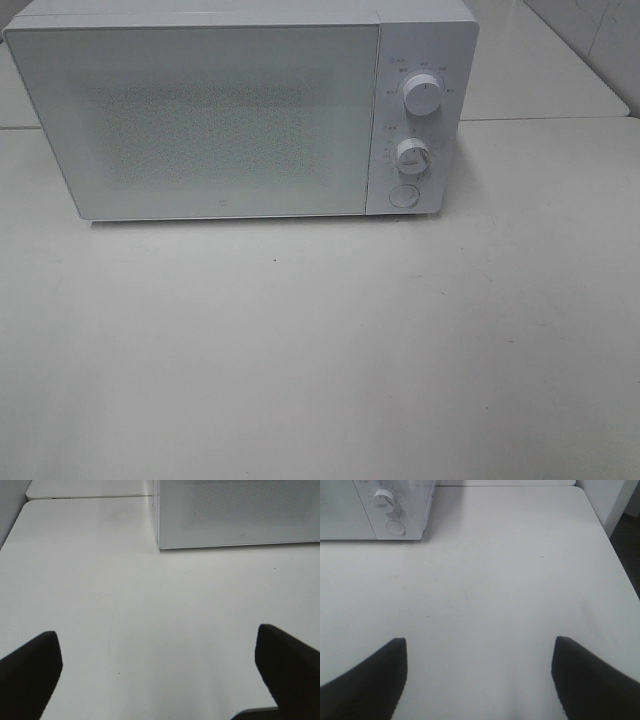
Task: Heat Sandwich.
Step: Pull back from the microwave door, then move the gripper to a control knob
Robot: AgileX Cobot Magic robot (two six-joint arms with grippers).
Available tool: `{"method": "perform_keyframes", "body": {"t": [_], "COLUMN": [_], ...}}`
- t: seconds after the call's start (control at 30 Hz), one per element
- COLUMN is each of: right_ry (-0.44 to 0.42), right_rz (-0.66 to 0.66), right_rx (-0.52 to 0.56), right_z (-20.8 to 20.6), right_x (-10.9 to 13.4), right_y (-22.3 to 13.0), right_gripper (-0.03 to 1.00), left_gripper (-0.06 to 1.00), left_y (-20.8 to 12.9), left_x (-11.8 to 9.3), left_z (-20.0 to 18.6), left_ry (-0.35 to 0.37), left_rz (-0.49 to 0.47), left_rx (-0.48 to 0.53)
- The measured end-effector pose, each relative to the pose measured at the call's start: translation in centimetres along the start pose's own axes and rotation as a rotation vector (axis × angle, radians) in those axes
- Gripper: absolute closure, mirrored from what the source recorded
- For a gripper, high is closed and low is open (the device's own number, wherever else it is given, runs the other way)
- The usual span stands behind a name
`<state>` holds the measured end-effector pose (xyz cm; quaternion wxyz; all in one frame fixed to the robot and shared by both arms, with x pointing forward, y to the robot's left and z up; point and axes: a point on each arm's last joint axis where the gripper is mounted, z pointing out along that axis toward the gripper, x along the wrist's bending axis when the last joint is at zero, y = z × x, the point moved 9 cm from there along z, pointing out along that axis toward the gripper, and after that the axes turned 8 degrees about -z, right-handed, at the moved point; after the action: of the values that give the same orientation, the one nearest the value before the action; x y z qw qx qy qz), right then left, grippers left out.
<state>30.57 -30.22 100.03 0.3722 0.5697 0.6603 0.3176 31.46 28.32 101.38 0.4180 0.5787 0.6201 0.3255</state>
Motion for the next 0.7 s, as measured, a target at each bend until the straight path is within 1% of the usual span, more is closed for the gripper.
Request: {"method": "perform_keyframes", "body": {"t": [0.7], "right_ry": [0.0], "right_rz": [0.0], "right_rx": [0.0], "right_z": [0.0], "right_x": [0.0], "right_y": [0.0], "right_gripper": [0.2], "left_gripper": [-0.05], "left_y": [0.0], "left_x": [0.0], "left_z": [0.0], "left_ry": [0.0], "left_rz": [0.0], "left_rx": [0.0]}}
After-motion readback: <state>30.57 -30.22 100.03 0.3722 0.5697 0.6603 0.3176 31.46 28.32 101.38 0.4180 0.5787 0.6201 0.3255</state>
